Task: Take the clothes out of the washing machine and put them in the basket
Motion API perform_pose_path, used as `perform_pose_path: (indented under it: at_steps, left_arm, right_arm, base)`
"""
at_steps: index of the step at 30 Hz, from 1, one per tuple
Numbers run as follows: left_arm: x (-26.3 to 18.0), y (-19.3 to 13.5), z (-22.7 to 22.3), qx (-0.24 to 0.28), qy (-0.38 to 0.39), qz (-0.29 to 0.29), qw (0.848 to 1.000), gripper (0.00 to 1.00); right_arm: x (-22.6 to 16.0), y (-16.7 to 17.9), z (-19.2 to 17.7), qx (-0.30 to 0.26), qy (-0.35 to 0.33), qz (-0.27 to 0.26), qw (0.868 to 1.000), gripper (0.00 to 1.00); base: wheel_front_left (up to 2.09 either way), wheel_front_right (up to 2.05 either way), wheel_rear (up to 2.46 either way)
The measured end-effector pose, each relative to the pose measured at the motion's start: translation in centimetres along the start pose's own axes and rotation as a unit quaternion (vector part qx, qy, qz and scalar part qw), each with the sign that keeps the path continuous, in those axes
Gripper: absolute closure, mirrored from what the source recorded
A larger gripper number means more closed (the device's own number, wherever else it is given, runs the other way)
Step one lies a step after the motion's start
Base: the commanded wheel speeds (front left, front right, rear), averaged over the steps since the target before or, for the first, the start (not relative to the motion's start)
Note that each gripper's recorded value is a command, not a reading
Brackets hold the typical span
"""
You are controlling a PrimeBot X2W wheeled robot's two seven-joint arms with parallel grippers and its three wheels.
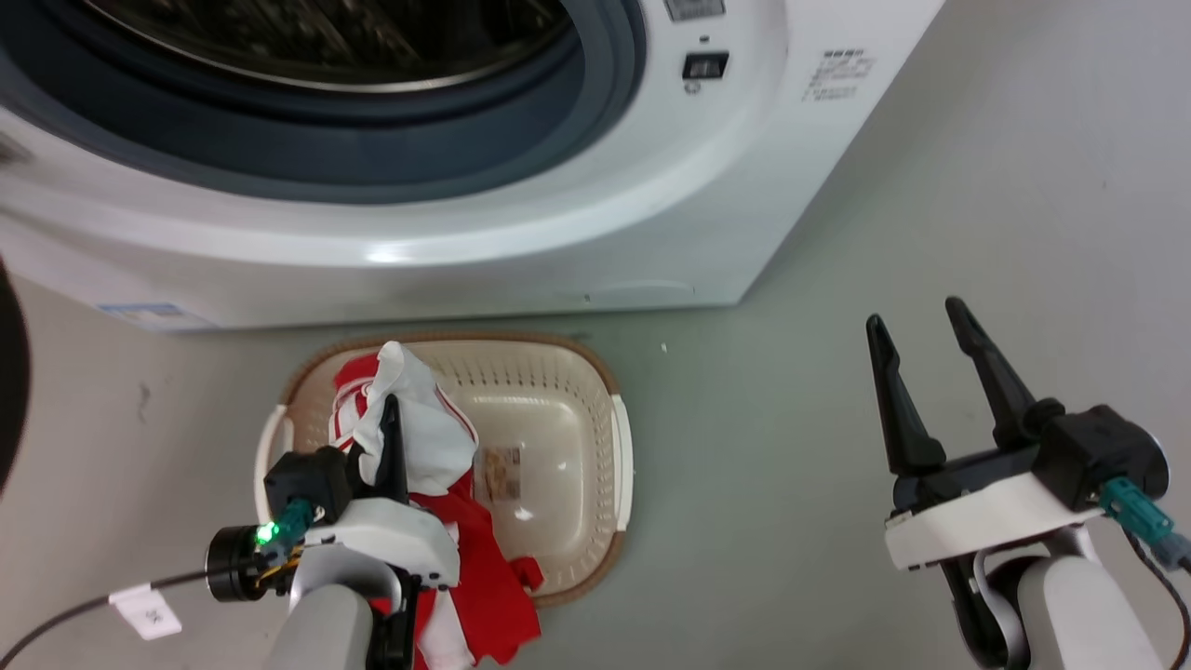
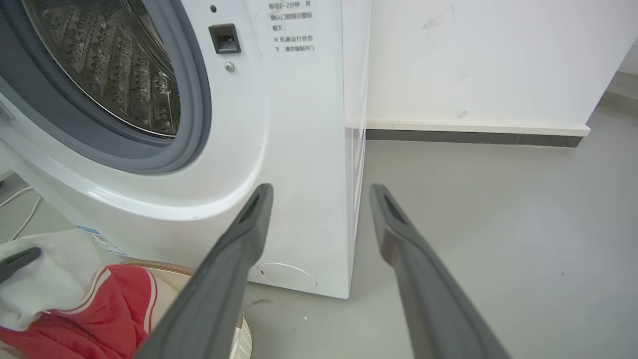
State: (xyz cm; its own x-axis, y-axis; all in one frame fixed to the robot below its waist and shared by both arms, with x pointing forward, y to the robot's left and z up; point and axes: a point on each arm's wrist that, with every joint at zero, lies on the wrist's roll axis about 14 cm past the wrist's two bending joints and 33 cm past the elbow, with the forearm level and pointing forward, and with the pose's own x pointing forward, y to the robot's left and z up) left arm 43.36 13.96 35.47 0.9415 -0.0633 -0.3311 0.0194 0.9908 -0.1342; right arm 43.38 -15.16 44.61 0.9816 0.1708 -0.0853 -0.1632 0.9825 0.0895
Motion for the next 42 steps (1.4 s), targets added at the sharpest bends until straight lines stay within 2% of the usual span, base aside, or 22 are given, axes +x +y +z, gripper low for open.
perform_pose_path:
  at_steps: [6, 11, 17, 28, 29, 30, 31, 32, 36, 42]
  left_arm:
    - [2.8, 0.5, -7.1, -0.001, 0.103, 0.009, 0.995, 1.0]
    - [4.9, 0.8, -11.4, -0.003, 0.157, 0.015, 0.987, 1.0]
    - [5.4, 0.8, -16.9, -0.002, 0.229, 0.019, 0.973, 1.0]
    - [5.4, 0.3, -22.9, 0.009, 0.305, 0.013, 0.952, 1.0]
    - [5.3, 0.3, -22.9, 0.01, 0.308, 0.012, 0.951, 0.91]
    - [5.2, 0.3, -22.9, 0.01, 0.309, 0.014, 0.951, 0.67]
    - [5.1, 0.3, -22.8, 0.01, 0.31, 0.015, 0.951, 0.29]
    - [4.9, 0.3, -22.6, 0.009, 0.31, 0.016, 0.95, 0.0]
    - [3.9, 0.4, -21.3, -0.001, 0.308, 0.027, 0.951, 0.0]
    - [1.6, 1.0, -17.7, -0.01, 0.279, 0.034, 0.96, 0.0]
  right_arm:
    - [1.7, -1.3, -3.2, 0.003, 0.031, -0.006, 1.0, 0.0]
    - [2.6, -2.3, -6.1, 0.005, 0.058, -0.01, 0.998, 0.0]
    - [2.8, -3.6, -9.2, 0.005, 0.089, -0.021, 0.996, 0.0]
    - [3.1, -4.4, -12.5, 0.008, 0.123, -0.024, 0.992, 0.0]
    - [3.0, -4.5, -12.5, 0.008, 0.125, -0.025, 0.992, 0.0]
    - [2.9, -4.6, -12.5, 0.008, 0.125, -0.027, 0.992, 0.0]
    - [2.8, -4.6, -12.4, 0.008, 0.125, -0.027, 0.992, 0.0]
    - [2.8, -4.6, -12.1, 0.008, 0.123, -0.028, 0.992, 0.0]
    - [2.8, -4.6, -10.6, 0.002, 0.107, -0.028, 0.994, 0.0]
    - [1.4, -3.9, -7.5, -0.002, 0.08, -0.029, 0.996, 0.0]
  base:
    - [0.0, 0.0, 0.0]
    - [0.0, 0.0, 0.0]
    - [0.0, 0.0, 0.0]
    - [0.0, 0.0, 0.0]
    - [0.0, 0.0, 0.0]
    - [0.0, 0.0, 0.0]
    - [0.0, 0.0, 0.0]
    - [0.0, 0.0, 0.0]
    - [0.0, 0.0, 0.0]
    - [0.0, 0.0, 0.0]
